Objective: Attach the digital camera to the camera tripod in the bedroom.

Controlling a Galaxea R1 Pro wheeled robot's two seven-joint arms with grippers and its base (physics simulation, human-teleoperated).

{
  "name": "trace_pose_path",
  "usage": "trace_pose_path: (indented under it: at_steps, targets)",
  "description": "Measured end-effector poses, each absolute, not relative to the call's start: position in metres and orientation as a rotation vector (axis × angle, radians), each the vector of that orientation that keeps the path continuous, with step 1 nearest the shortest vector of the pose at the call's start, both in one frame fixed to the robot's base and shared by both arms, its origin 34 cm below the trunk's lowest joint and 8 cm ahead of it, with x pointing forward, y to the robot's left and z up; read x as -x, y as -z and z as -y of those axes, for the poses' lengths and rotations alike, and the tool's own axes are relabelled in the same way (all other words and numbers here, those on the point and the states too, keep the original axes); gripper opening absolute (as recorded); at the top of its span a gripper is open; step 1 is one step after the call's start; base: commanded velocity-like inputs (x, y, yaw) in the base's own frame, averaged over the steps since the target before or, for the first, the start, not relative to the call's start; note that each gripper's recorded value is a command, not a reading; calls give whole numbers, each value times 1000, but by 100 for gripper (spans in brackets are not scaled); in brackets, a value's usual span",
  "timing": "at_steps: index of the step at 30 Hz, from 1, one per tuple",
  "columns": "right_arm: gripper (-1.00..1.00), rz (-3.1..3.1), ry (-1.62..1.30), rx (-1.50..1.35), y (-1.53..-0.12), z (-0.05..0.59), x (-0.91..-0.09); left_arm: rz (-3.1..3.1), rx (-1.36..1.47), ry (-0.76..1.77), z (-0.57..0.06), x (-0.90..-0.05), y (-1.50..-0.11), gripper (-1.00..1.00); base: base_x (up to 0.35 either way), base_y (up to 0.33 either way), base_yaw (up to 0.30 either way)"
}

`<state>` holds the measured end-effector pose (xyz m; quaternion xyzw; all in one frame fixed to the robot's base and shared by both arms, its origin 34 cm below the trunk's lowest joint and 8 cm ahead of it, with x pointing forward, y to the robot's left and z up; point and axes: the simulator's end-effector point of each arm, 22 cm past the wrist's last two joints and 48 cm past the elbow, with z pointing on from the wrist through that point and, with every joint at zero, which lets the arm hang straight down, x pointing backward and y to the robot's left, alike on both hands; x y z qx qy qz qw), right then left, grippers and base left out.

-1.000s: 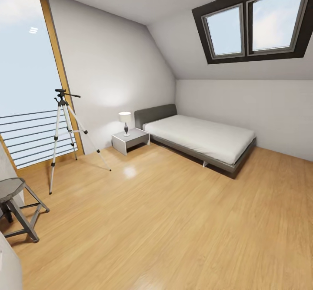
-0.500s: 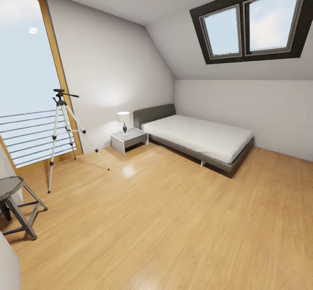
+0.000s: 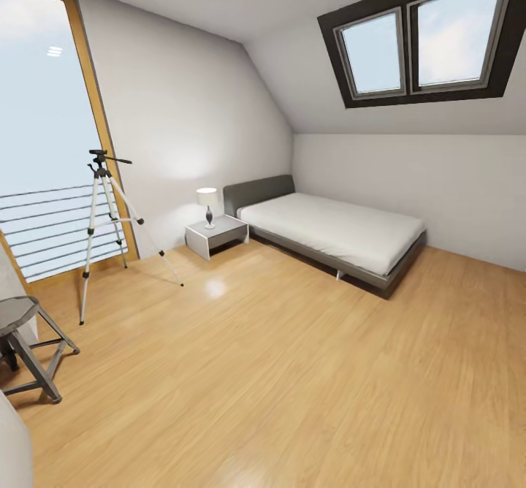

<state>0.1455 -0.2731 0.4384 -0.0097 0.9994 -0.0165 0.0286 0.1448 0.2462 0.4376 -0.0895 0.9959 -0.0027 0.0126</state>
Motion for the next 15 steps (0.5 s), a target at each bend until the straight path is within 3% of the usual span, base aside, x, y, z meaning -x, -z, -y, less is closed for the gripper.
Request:
trace_pose_path:
  at_steps: [8,15]
  targets:
    - [100,-3085,51,30,-438,273,-145,-3104,280,8,-246,-145,-438,100,-187,27,0]
    - [100,-3084,51,30,-438,273,-145,-3104,280,7,-247,-145,-438,100,-58,14,0]
